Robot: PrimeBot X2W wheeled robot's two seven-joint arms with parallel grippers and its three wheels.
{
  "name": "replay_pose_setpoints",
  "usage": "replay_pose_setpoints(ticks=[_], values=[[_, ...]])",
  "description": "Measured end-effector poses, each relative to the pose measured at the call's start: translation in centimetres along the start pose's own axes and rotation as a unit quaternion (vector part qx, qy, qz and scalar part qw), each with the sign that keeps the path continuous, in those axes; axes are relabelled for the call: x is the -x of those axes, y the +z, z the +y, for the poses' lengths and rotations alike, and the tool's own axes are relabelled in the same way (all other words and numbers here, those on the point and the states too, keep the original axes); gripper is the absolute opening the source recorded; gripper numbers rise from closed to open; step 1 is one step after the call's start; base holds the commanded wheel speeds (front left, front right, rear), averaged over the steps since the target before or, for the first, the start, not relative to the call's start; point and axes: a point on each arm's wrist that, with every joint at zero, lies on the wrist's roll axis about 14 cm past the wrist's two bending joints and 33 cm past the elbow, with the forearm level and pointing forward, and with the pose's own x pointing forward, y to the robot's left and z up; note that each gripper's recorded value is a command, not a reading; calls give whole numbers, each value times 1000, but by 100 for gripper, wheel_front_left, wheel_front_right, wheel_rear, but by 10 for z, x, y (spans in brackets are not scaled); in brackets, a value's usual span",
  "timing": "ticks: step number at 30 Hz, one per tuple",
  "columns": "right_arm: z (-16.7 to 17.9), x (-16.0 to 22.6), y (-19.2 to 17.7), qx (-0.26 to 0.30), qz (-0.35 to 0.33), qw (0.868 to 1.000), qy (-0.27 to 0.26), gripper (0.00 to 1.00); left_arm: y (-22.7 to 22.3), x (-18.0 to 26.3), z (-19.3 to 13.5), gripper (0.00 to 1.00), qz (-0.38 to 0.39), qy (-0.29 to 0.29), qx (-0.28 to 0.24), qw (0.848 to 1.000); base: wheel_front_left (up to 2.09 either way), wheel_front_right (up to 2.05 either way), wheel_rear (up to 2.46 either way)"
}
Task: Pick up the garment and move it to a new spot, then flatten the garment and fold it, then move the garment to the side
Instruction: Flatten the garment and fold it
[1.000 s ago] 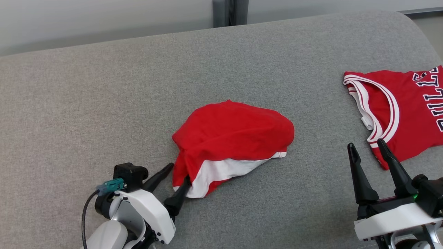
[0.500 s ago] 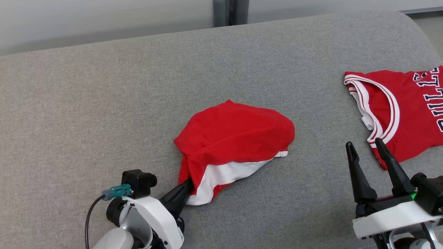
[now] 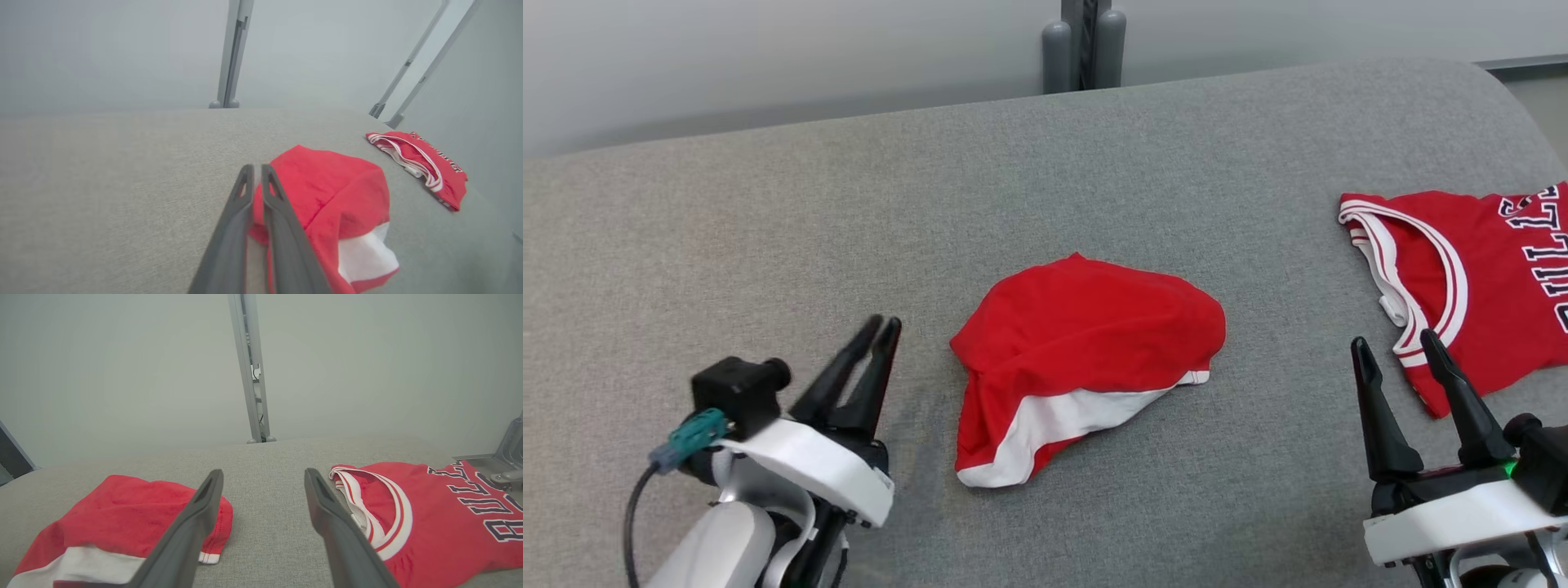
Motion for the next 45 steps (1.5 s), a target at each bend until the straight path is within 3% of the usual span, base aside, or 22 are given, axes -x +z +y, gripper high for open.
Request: replay_pose_setpoints(ticks=[6,14,25,45], values=[[10,1,9,11,-13,1000,16,100,61,30,41,100,-131,104,-16,986,0,0,0],[19,10,13,24,-11,999,30,100,60,87,73,100,-151,186,-48,970,0,0,0],[21,29,21,34,-11,999,34,100,45,123,64,100,-136,203,-63,968,0,0,0],[23,28,21,33,-6,999,36,100,47,119,65,100,-132,205,-46,969,0,0,0]])
